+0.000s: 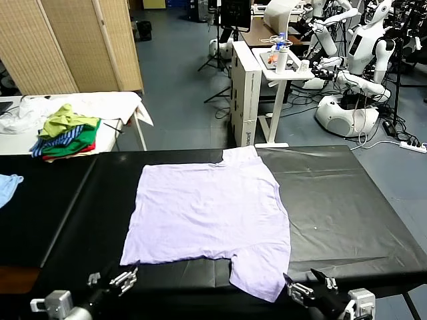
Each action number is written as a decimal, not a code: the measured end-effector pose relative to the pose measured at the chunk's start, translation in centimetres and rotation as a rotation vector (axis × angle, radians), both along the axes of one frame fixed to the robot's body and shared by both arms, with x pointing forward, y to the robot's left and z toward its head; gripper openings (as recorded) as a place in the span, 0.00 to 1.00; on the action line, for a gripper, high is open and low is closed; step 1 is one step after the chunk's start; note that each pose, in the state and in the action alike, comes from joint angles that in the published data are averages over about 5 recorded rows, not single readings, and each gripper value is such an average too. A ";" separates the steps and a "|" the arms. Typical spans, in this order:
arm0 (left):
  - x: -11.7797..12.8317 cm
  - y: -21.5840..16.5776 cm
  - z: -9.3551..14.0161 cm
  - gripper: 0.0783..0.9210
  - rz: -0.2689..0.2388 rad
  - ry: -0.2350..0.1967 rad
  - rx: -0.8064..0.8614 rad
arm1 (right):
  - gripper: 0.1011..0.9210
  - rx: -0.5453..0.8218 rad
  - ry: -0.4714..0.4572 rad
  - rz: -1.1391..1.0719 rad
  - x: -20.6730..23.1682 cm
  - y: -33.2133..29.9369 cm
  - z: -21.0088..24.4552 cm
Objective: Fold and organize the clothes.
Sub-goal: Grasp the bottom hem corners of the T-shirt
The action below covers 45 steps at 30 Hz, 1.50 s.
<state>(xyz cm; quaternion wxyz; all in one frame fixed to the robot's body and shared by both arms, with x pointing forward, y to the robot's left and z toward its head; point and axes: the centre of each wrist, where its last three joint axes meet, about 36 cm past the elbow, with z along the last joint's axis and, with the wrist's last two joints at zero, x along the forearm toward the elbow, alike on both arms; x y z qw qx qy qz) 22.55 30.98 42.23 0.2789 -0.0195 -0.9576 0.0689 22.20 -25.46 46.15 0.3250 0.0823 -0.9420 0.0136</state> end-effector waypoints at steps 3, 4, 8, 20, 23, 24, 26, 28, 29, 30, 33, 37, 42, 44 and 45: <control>-0.1 0.0 0.0 0.98 -0.001 0.001 0.003 | 0.98 0.004 0.006 0.007 -0.1 0.3 -0.2; -0.1 0.0 0.0 0.98 -0.001 0.002 0.005 | 0.98 0.006 0.008 0.010 -0.2 0.4 -0.3; -0.3 -0.2 0.0 0.98 -0.002 0.002 0.016 | 0.98 0.013 0.017 0.016 -0.3 0.8 -0.5; -2.1 -0.7 2.0 0.63 0.012 -0.005 0.053 | 0.69 0.023 0.034 0.010 -0.3 1.0 -1.3; -2.7 -0.9 2.8 0.55 0.011 -0.010 0.063 | 0.53 0.023 0.036 0.011 -0.3 1.0 -1.4; -2.8 -0.9 3.0 0.50 0.011 -0.015 0.064 | 0.46 0.023 0.037 0.011 -0.2 1.0 -1.4; -2.9 -1.0 3.4 0.43 0.011 -0.029 0.062 | 0.31 0.023 0.037 0.011 -0.2 1.0 -1.5; -2.8 -1.1 3.7 0.32 0.013 -0.048 0.060 | 0.18 0.024 0.038 0.012 -0.2 1.0 -1.5; -2.8 -1.2 3.7 0.28 0.014 -0.059 0.058 | 0.13 0.024 0.038 0.012 -0.2 1.0 -1.5; -2.7 -1.2 3.7 0.25 0.015 -0.070 0.057 | 0.10 0.023 0.037 0.012 -0.3 1.0 -1.4; -2.3 -1.3 3.5 0.17 0.020 -0.099 0.049 | 0.05 0.021 0.033 0.012 -0.4 1.0 -1.0; -1.3 -1.5 3.0 0.10 0.022 -0.136 0.053 | 0.05 0.011 0.033 0.012 -0.9 0.8 -0.1; 0.3 -1.7 2.2 0.08 0.017 -0.202 0.078 | 0.05 -0.012 0.059 0.003 -2.1 0.7 1.0; 0.9 -1.8 1.9 0.08 0.017 -0.220 0.086 | 0.05 -0.016 0.069 -0.002 -2.6 0.7 1.4; 1.2 -1.8 1.7 0.08 0.017 -0.228 0.089 | 0.05 -0.016 0.073 -0.003 -2.8 0.8 1.6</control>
